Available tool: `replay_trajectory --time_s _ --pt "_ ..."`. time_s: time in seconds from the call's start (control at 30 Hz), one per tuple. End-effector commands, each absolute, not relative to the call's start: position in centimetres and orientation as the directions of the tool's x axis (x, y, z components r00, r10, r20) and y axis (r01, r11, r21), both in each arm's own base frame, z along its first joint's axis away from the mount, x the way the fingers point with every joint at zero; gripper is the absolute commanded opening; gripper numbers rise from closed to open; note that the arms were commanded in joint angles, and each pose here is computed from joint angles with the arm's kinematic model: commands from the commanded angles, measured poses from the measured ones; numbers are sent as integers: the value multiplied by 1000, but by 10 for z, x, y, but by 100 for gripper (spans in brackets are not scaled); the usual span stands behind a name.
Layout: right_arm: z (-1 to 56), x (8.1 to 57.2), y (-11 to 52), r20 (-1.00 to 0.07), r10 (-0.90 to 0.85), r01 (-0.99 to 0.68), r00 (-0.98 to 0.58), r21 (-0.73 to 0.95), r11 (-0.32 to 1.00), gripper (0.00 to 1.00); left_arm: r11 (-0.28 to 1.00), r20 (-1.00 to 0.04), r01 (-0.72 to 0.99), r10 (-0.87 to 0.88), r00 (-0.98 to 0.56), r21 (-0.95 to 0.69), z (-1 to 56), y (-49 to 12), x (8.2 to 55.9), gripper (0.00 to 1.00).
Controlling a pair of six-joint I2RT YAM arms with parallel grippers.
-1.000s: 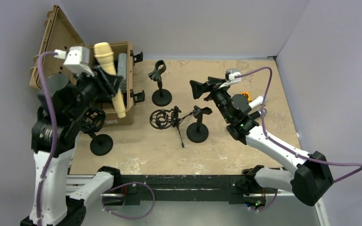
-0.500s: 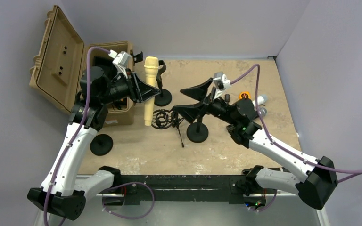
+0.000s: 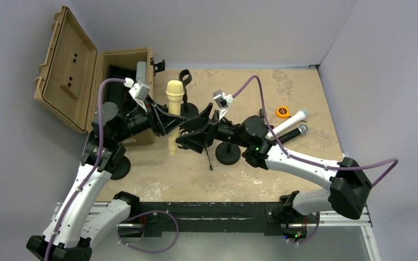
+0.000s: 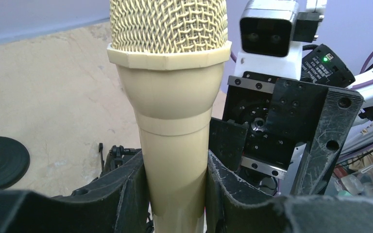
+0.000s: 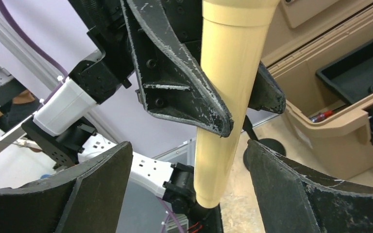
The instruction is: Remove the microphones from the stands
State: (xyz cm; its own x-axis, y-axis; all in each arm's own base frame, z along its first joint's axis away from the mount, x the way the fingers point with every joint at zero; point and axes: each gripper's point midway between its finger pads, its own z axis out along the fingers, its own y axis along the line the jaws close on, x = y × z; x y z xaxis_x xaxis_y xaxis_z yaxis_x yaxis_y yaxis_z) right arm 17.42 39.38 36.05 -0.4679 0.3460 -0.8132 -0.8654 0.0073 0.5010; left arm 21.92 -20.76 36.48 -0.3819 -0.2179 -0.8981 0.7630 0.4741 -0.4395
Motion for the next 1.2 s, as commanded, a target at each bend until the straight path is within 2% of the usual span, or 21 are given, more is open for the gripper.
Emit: replay_trajectory --time_s 0.0,0.1,0.27,0.57,0.7,0.73,0.77,0.8,0.83,0.9,0.97,1.0,1.17 --pt "406 168 400 -775 433 -875 -460 479 -72 84 469 -926 806 -282 -251 -362 392 -205 218 0" --pt "403 166 412 -769 425 -867 -478 490 -87 80 459 -920 806 -290 -262 -374 392 -205 214 0" --pt "391 169 425 -762 403 -850 -507 519 -89 68 450 -918 810 -296 -262 -377 392 -203 207 0" --pt "393 180 422 -754 439 -848 -489 530 -36 33 438 -912 811 -307 -272 -388 394 -203 202 0" --pt "392 183 420 -755 446 -848 -480 530 -15 8 425 -915 821 -297 -272 -382 394 -205 199 0" --pt "393 183 419 -756 451 -849 -475 528 -9 2 414 -920 832 -287 -266 -370 395 -206 196 4" --pt "393 184 418 -757 455 -851 -469 525 -4 0 404 -926 843 -275 -260 -356 395 -206 194 15" --pt "394 184 417 -759 457 -853 -463 521 2 0 401 -930 848 -265 -255 -347 395 -206 192 30" --pt "395 185 415 -761 461 -855 -456 518 8 0 405 -932 848 -259 -253 -342 395 -206 191 50" --pt "400 185 412 -766 471 -862 -438 506 21 0 427 -936 840 -251 -245 -334 393 -204 192 73" --pt "405 188 407 -766 486 -862 -420 504 49 0 449 -940 832 -248 -233 -325 393 -200 193 92" --pt "408 192 404 -767 496 -861 -406 504 75 0 464 -942 827 -249 -224 -319 393 -198 194 98" --pt "432 219 371 -771 572 -818 -280 504 278 0 601 -948 738 -261 -180 -306 390 -178 206 100"
